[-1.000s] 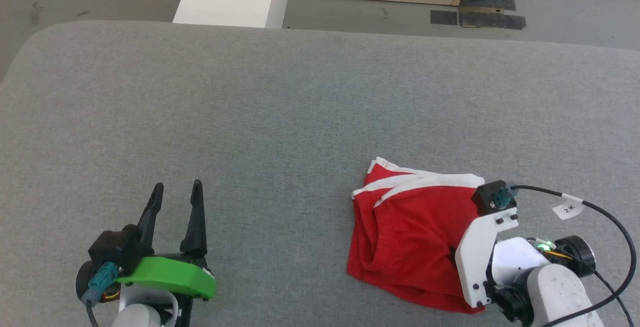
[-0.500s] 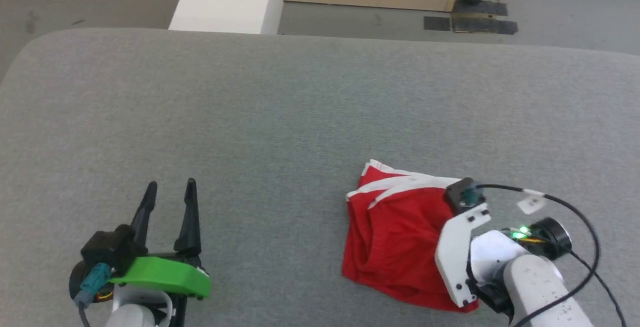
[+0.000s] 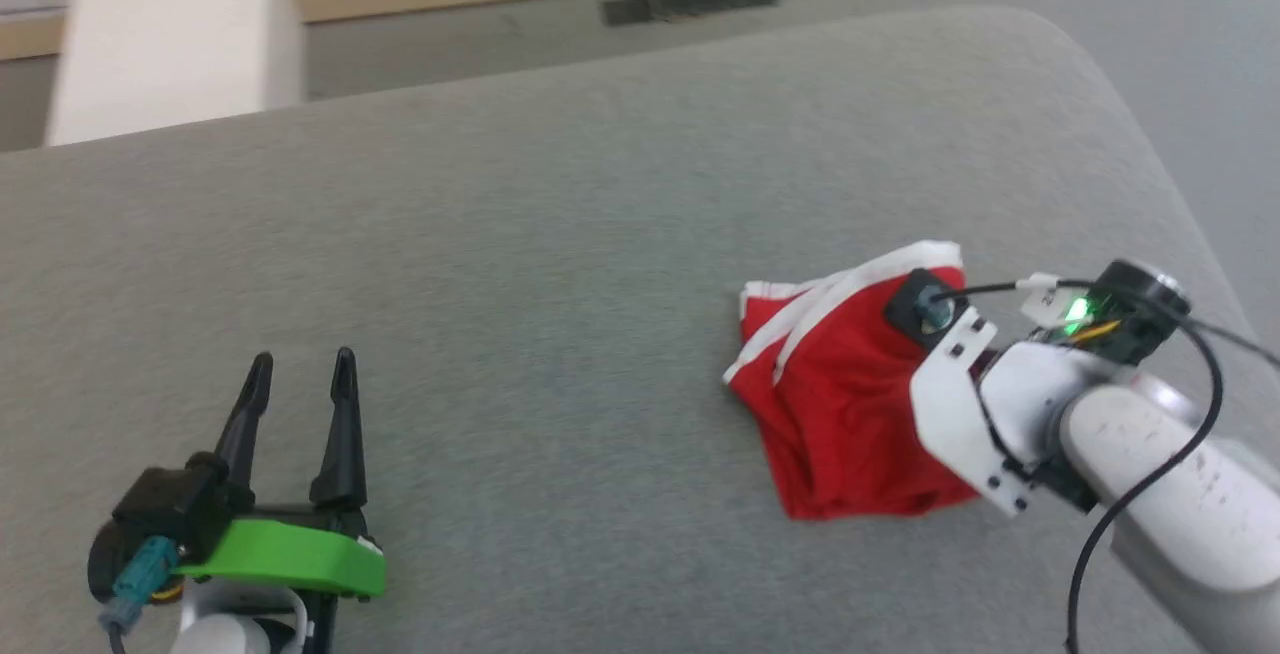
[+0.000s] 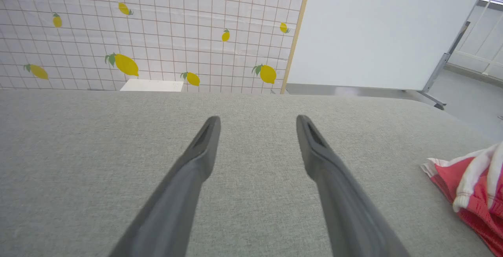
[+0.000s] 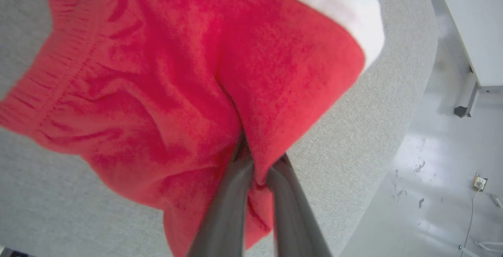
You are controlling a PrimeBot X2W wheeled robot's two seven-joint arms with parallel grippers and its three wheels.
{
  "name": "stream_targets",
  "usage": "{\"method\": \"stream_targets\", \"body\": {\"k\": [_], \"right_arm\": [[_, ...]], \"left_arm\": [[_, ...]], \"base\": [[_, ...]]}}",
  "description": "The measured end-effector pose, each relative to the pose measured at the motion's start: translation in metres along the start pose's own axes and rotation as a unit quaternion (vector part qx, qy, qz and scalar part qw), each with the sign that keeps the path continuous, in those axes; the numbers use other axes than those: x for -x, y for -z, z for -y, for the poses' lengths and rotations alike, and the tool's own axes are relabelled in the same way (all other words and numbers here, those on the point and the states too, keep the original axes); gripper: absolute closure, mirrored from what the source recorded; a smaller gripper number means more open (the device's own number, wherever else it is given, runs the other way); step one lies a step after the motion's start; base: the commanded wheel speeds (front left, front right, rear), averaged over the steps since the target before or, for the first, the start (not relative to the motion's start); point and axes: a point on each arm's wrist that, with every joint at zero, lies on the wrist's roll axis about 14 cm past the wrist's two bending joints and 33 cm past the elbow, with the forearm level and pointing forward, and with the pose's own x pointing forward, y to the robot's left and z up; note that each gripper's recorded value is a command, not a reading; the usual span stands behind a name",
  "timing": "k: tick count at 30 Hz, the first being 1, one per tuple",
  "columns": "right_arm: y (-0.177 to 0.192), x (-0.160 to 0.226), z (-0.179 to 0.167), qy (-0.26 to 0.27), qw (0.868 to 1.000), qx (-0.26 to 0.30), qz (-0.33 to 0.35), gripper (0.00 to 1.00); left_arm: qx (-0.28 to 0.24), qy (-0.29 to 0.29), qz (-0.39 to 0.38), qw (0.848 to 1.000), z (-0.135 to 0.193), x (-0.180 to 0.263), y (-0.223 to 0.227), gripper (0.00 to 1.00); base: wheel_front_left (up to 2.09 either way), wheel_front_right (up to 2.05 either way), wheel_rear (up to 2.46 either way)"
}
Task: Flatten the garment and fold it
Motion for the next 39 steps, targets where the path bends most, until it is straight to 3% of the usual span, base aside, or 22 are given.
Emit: {"method": "stream_targets", "body": {"k": [5, 12, 20, 25, 26, 27, 33, 39], "right_arm": [[0.031, 0.0, 0.044, 0.044, 0.998, -0.014, -0.035, 1.0], [0.066, -0.011, 0.106, 0.107, 0.99, -0.017, -0.093, 1.0], [0.103, -0.031, 0.157, 0.166, 0.97, -0.078, -0.157, 1.0], [0.124, -0.036, 0.172, 0.198, 0.955, -0.117, -0.188, 1.0], [0.126, -0.036, 0.173, 0.202, 0.953, -0.119, -0.19, 0.79], [0.126, -0.037, 0.173, 0.206, 0.952, -0.123, -0.188, 0.0], [0.105, -0.036, 0.181, 0.228, 0.958, -0.114, -0.13, 0.0], [0.053, -0.006, 0.208, 0.268, 0.955, -0.123, 0.008, 0.0]], "left_arm": [[-0.002, 0.049, -0.01, 0.999, 0.02, -0.028, 0.011, 0.0], [-0.011, 0.081, -0.046, 0.996, 0.019, -0.055, 0.042, 0.0], [-0.004, 0.078, -0.093, 0.993, -0.001, -0.064, 0.087, 0.0], [-0.002, 0.07, -0.107, 0.992, -0.01, -0.063, 0.101, 0.0], [-0.002, 0.068, -0.107, 0.992, -0.012, -0.062, 0.102, 0.0], [-0.004, 0.066, -0.108, 0.992, -0.014, -0.061, 0.102, 0.0], [-0.009, 0.058, -0.107, 0.993, -0.019, -0.057, 0.098, 0.0], [0.007, 0.051, -0.097, 0.994, -0.009, -0.048, 0.087, 0.0]], "base": [[0.0, 0.0, 0.0], [0.0, 0.0, 0.0], [0.0, 0.0, 0.0], [0.0, 0.0, 0.0], [0.0, 0.0, 0.0], [0.0, 0.0, 0.0], [0.0, 0.0, 0.0], [0.0, 0.0, 0.0]]}}
